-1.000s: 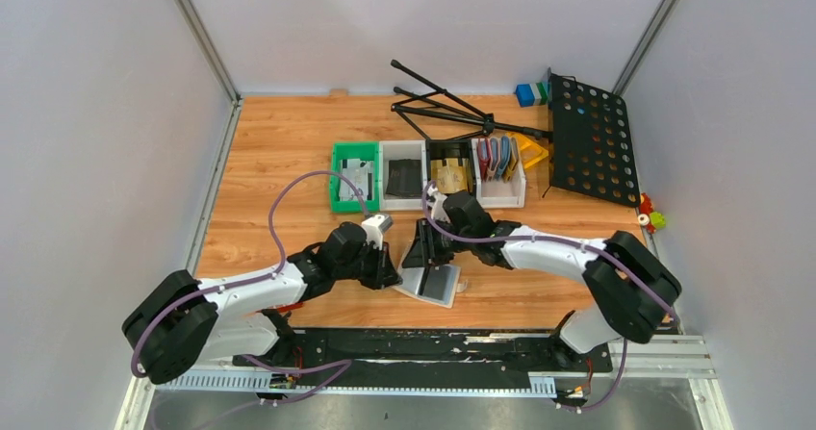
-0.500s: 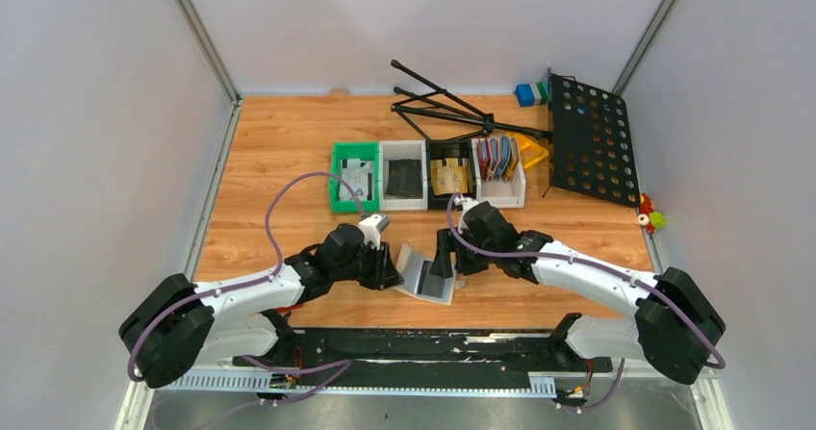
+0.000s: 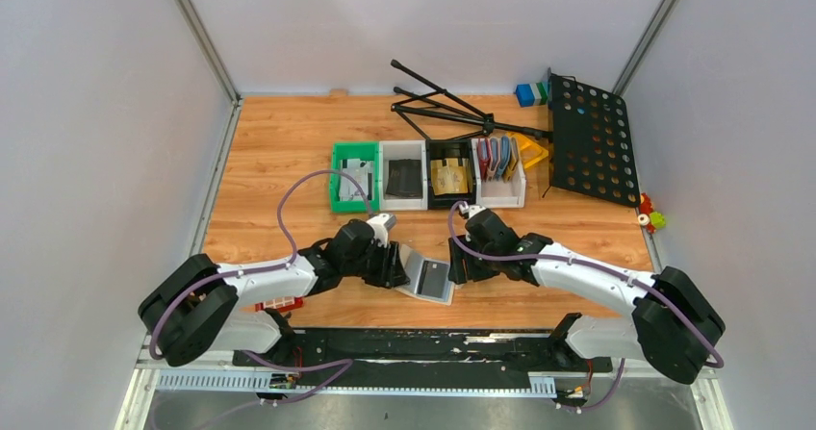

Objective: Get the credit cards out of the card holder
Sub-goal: Pick up the card holder from the storage box.

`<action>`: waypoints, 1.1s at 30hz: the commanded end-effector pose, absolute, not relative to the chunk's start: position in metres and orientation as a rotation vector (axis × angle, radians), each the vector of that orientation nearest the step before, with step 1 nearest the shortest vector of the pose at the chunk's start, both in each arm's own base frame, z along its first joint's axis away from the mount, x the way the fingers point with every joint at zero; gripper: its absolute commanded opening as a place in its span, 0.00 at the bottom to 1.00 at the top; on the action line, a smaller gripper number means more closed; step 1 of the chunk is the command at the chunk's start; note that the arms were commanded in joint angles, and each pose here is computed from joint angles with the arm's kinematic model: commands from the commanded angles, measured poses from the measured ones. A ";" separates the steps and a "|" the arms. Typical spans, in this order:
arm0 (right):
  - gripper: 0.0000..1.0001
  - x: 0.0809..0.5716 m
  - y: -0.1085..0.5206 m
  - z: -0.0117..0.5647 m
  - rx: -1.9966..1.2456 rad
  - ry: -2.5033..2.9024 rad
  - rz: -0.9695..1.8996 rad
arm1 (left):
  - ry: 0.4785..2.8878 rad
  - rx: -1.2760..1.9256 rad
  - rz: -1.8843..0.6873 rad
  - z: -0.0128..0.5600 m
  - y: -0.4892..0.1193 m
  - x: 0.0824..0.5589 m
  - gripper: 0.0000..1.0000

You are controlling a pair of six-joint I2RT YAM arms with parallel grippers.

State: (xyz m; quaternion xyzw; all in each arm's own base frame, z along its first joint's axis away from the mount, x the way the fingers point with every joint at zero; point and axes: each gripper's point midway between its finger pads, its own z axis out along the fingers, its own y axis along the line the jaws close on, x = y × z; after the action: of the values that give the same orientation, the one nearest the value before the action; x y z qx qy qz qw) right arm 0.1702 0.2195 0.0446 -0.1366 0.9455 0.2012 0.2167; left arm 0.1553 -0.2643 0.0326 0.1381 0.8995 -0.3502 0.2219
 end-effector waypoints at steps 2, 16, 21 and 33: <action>0.54 0.174 0.223 0.041 -0.410 2.599 0.565 | 2.383 0.395 -1.019 0.057 -0.286 0.177 0.52; 0.51 0.174 0.229 0.045 -0.417 2.586 0.626 | 2.390 0.419 -1.033 0.056 -0.295 0.182 0.02; 0.76 0.172 0.228 0.053 -0.378 2.547 0.722 | 2.324 0.385 -1.139 0.078 -0.296 0.175 0.00; 1.00 0.169 0.250 0.119 -0.316 2.264 1.236 | 2.085 0.254 -1.385 0.161 -0.286 0.172 0.00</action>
State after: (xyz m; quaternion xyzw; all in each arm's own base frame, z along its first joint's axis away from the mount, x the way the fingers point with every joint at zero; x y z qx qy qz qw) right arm 0.1662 0.2297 0.0784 -0.1122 0.8927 0.3620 0.2438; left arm 0.1692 -0.2826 0.1204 0.1103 0.8280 -0.4705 0.2845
